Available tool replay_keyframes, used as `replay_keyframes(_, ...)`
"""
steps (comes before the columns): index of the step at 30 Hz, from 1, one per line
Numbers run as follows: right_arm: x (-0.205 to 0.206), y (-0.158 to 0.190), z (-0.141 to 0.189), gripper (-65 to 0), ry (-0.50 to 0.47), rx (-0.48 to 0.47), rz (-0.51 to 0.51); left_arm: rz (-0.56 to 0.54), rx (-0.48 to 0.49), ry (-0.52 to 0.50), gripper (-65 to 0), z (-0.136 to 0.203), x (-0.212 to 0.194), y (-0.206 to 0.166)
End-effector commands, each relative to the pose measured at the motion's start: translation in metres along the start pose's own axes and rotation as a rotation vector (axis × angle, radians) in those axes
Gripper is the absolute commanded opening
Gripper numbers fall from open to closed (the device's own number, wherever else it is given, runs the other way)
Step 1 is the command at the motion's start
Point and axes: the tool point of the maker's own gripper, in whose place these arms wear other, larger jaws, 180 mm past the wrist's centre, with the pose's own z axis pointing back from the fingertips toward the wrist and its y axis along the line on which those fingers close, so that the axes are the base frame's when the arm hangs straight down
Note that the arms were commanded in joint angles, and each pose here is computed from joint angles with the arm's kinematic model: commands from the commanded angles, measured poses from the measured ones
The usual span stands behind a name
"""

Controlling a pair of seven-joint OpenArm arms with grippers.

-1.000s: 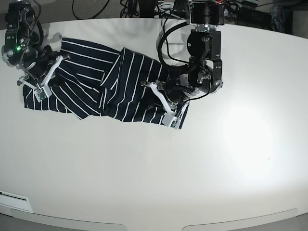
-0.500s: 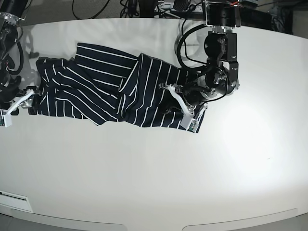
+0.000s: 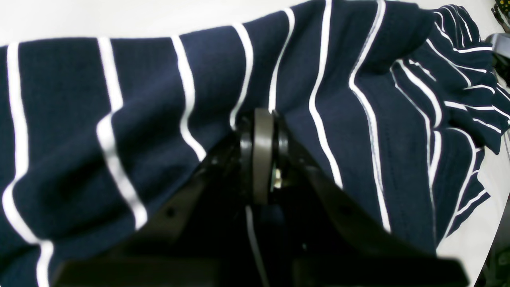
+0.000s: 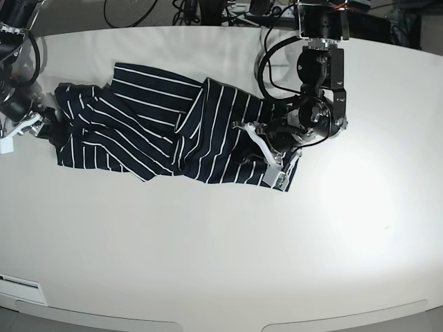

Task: Fold the T-shirt properly

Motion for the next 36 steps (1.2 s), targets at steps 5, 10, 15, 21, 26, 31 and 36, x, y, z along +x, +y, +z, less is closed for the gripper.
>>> replay_keyframes(5,-0.018,0.021,-0.007,-22.8,0.106,0.097,0.077,-0.003,0.058,0.094,-65.0,0.003,-0.018,0.013)
replay_keyframes(10,-0.032,0.038,-0.020,-23.5,0.162,0.155,0.108,0.018,0.012,0.068,-65.0,0.002,-0.013,0.004)
replay_keyframes(15,-0.026,0.044,-0.025,-54.8,0.169,0.166,0.132,0.013,-0.117,0.001,-65.0,0.003,0.002,-0.019)
replay_keyframes(21,-0.004,0.047,-0.020,-65.0,0.191,0.132,0.228,0.028,-0.281,-0.135,-65.0,0.010,0.045,-0.046)
replay_keyframes(26,0.024,0.046,-0.005,-65.0,0.178,0.020,0.398,-0.011,-0.293,-0.183,-65.0,0.013,0.074,-0.048)
replay_keyframes(31,0.065,0.032,0.020,-65.0,0.137,-0.177,0.547,-0.048,-0.293,-0.206,-65.0,0.015,0.094,-0.048)
replay_keyframes(36,0.099,0.009,0.050,-65.0,0.123,-0.442,0.622,-0.047,-0.291,-0.164,-65.0,0.013,0.084,-0.048)
